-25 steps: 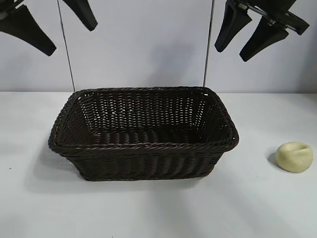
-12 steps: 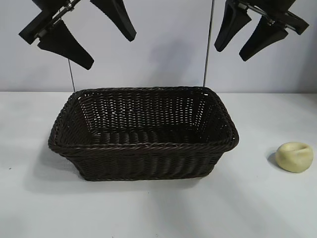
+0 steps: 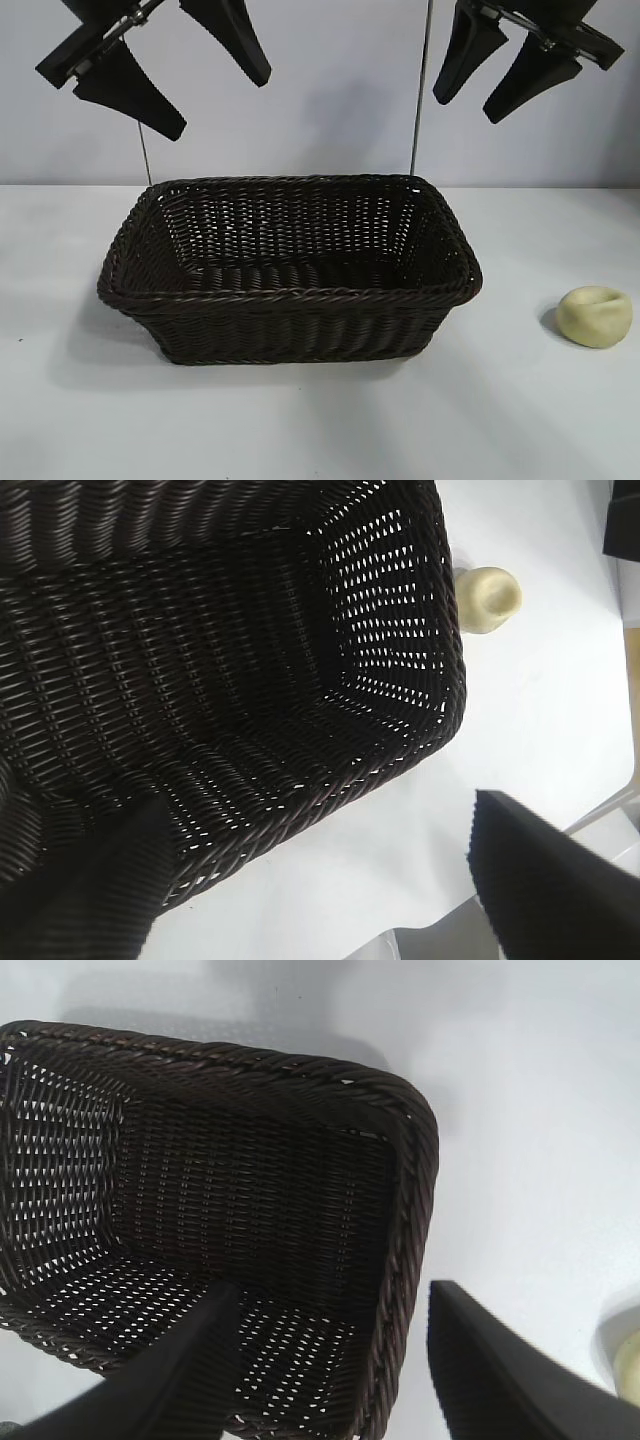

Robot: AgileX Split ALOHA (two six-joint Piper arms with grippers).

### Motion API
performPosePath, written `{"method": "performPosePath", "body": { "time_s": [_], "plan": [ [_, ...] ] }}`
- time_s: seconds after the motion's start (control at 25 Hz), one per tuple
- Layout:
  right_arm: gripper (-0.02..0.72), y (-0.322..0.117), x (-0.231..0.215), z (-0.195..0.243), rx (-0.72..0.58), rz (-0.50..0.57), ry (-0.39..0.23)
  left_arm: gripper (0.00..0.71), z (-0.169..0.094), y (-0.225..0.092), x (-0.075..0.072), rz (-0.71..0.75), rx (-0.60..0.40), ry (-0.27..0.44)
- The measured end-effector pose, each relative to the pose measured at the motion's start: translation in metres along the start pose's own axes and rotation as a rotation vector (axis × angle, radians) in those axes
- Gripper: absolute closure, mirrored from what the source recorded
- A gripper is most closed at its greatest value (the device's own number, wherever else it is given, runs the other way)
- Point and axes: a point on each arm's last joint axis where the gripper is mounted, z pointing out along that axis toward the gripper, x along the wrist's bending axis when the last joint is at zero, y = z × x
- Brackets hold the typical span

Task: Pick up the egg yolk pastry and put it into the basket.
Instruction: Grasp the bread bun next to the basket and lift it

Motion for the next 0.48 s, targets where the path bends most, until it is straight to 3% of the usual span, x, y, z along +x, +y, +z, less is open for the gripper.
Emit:
{"method": "performPosePath", "body": {
  "time_s": [0.2, 0.36, 0.48],
  "plan": [
    [0.286, -0.003, -0.008, 0.000, 0.039, -0.029, -0.090, 0.121, 0.000, 0.000, 0.000, 0.000, 0.000, 0.000],
    [0.189, -0.004, -0.026, -0.004, 0.048, 0.005, -0.196, 0.121, 0.000, 0.000, 0.000, 0.000, 0.000, 0.000],
    [0.159, -0.005, -0.043, -0.010, 0.053, 0.043, -0.234, 0.120, 0.000, 0.000, 0.000, 0.000, 0.000, 0.000]
  ]
}}
